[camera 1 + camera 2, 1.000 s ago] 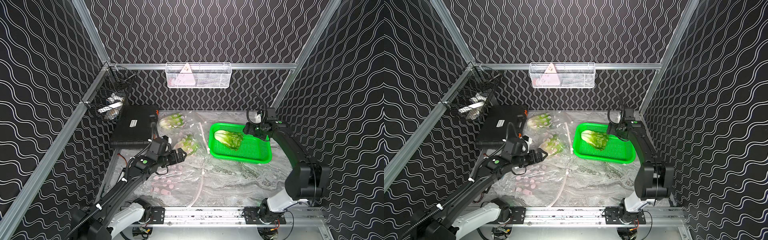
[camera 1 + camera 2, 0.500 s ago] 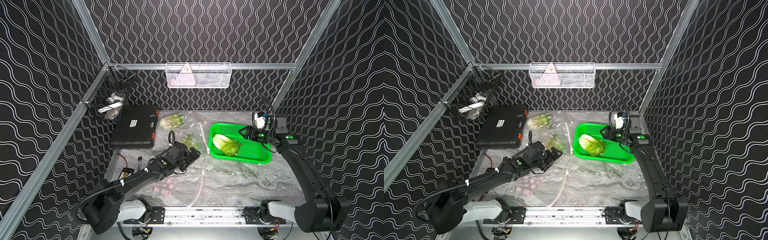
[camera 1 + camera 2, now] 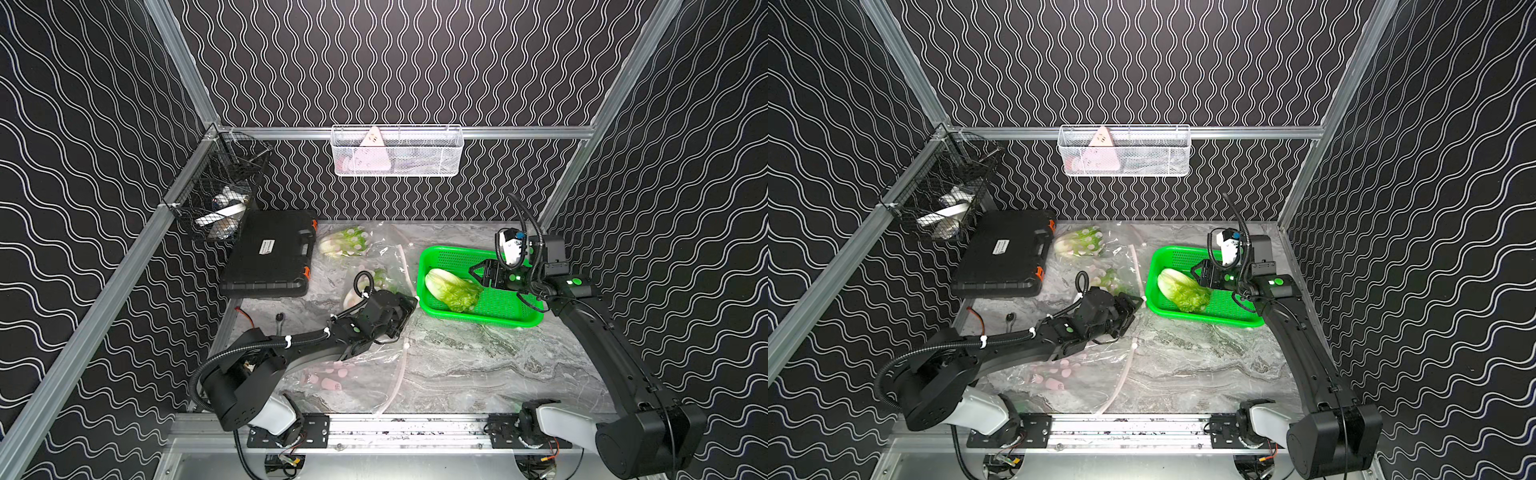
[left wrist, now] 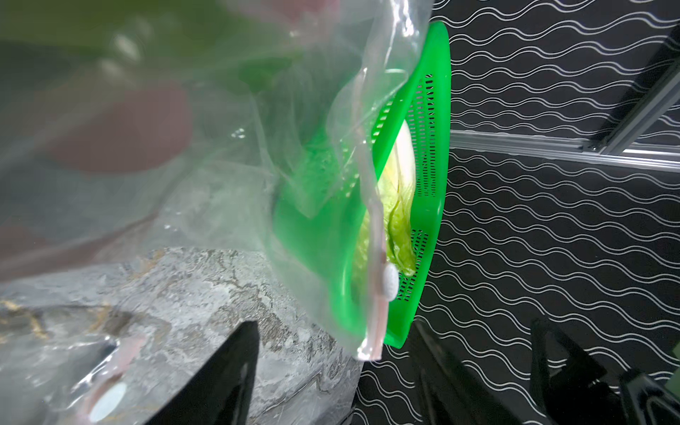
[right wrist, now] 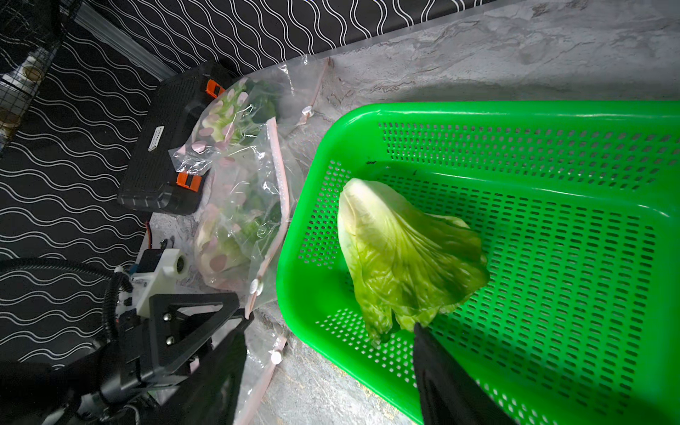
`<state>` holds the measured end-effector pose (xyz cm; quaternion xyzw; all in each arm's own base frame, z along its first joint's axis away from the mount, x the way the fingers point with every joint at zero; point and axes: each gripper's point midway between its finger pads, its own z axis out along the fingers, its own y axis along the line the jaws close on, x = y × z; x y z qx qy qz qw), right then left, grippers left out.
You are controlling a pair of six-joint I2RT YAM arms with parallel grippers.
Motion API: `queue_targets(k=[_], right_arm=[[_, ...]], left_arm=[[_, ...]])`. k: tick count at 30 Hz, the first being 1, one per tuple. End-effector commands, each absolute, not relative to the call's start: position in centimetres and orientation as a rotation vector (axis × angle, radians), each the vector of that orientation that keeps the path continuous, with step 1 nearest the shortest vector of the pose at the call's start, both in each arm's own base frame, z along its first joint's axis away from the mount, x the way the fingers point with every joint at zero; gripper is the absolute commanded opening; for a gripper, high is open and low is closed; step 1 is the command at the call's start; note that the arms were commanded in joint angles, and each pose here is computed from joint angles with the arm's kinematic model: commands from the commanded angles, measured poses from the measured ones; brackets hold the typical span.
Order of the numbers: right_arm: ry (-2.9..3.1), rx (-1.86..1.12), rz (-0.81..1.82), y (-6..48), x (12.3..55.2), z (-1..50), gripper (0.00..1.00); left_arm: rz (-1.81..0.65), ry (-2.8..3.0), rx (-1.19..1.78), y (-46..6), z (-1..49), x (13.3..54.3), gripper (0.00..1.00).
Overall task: Open the zip-top bag and take out the chinese cabbages
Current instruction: Adjust the zipper food storage bag at the center of the board.
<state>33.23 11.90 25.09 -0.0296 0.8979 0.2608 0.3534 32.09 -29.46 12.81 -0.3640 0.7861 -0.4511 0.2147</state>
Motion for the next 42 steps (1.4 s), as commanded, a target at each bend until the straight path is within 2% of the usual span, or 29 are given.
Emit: queue_targets(k=[1,5,8,10,13,18,23,29,38,42], right_arm=[[2.326,-0.095,0.650,12.0,33.0,24.9,0.73],[2.333,-0.106,0.641,12.1,32.9,24.7,0.73],[2.341,-0.113,0.634,12.2,32.8,24.5,0.73],[2.346,-0.120,0.630,12.3,32.7,24.4,0.73],[2.345,-0.128,0.629,12.5,32.6,24.4,0.72],[2.341,-0.154,0.602,12.6,32.8,24.3,0.72],[2.242,-0.417,0.532,15.3,31.3,23.3,0.71],[1.867,-0.845,0.536,21.1,28.3,24.5,0.75],[1.446,-1.111,0.605,28.3,27.8,28.5,0.74],[1.350,-1.186,0.633,31.3,27.3,27.8,0.74]], left_arm=[[-1.302,2.073,-1.058,-29.9,14.1,33.8,0.66],[-1.292,2.062,-1.068,-30.2,13.4,34.4,0.59],[-1.270,2.047,-1.082,-29.8,12.9,34.9,0.50],[-1.262,2.039,-1.075,-29.5,12.9,35.3,0.41],[-1.233,2.031,-1.049,-28.8,13.3,35.7,0.20],[-1.153,2.051,-0.923,-26.3,15.3,36.4,0.00],[-0.996,2.164,-0.690,-21.5,17.0,35.3,0.00],[-0.777,2.365,-0.210,-18.6,19.9,30.3,0.00],[-0.775,2.411,0.209,-17.8,24.2,23.7,0.00],[-0.773,2.416,0.273,-17.5,24.7,22.4,0.00]])
